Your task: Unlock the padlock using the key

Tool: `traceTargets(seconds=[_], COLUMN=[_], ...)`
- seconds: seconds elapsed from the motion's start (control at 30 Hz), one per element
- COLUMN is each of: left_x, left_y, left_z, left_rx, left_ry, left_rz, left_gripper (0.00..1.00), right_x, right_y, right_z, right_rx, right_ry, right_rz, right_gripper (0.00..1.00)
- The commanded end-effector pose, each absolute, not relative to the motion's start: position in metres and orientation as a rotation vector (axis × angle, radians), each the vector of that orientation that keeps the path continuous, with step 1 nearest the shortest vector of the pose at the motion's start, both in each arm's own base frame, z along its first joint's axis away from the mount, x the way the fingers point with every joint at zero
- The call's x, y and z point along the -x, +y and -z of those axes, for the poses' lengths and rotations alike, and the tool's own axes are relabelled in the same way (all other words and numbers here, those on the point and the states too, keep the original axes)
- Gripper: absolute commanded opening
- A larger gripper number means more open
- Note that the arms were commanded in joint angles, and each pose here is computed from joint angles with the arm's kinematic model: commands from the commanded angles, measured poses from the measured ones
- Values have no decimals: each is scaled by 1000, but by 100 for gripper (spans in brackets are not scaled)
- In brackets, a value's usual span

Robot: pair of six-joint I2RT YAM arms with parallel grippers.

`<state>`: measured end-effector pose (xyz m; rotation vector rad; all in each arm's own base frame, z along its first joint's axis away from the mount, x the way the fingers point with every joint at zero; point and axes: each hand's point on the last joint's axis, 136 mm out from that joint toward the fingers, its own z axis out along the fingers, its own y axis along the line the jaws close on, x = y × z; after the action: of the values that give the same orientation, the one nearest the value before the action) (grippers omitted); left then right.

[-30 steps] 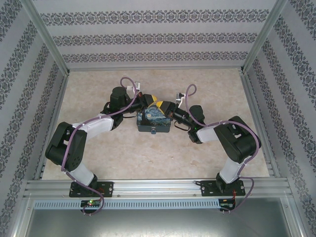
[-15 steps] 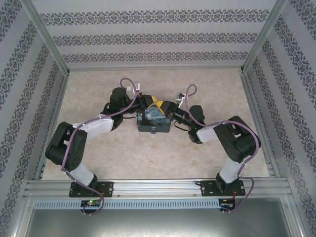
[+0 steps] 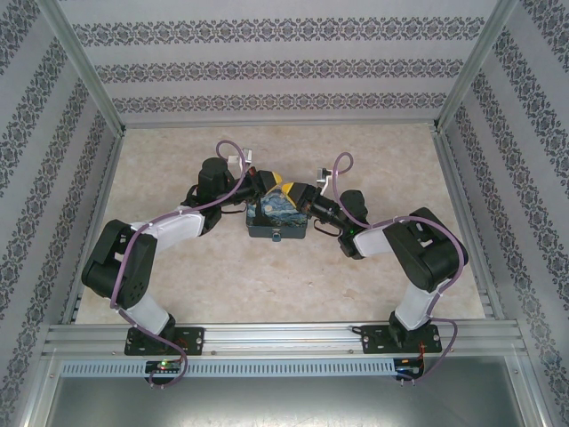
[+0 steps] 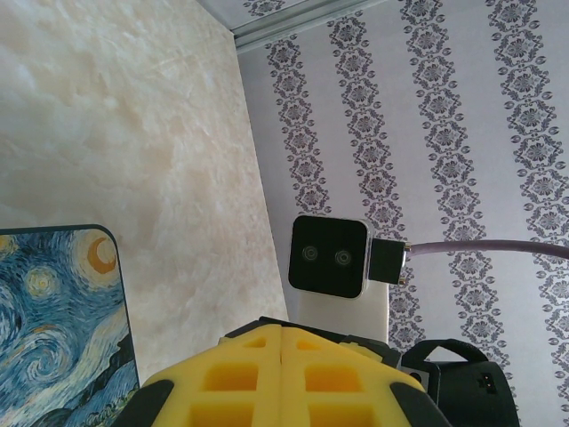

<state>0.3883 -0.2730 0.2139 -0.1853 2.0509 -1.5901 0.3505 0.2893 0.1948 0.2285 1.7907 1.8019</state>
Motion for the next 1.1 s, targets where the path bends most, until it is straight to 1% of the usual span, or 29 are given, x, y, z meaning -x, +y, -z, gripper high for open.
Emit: traceTargets(seconds=[0.0,0.2,0.37,0.4,0.8,0.83,0.9,0.93,1.0,1.07], left_x=[-391,-390,-389,-389,-392,-392,-392,-392,-391,-391], left_y=[-270,-269,-267,-266,-266,-266,-264,-264,-263,-263], left_z=[-222,-219,-214,-214,-222,-222,-221,-222,-221,-220], left_rx=[174,183,199,202,205,208,220,221,226,231], left_ry=[2004,2005,2008,2006,1986,1989,1992,1991,1994,1992], left_rz=[1589,1589,1583,1584,1584,1578,1571,1569,1566,1563], left_gripper=[0,0,0,0,0,6,23,27,33,32], right_x=[-349,-351,-349,-349,-344,-344,-344,-345,-345,-345], right_y=[297,297,298,298,295,295,294,293,294,294], right_z=[-209,-212,-215,-215,-208,-207,-207,-206,-205,-207], right_rx=[-164,-170,-163,-163,-181,-186,-190,-198,-201,-200], right_ry=[1739,1730,1726,1727,1743,1745,1742,1743,1746,1743], right_rz=[-1839,-1840,-1849,-1849,-1837,-1836,-1833,-1831,-1831,-1832], right_gripper=[21,15,2,1,0,0,0,0,0,0])
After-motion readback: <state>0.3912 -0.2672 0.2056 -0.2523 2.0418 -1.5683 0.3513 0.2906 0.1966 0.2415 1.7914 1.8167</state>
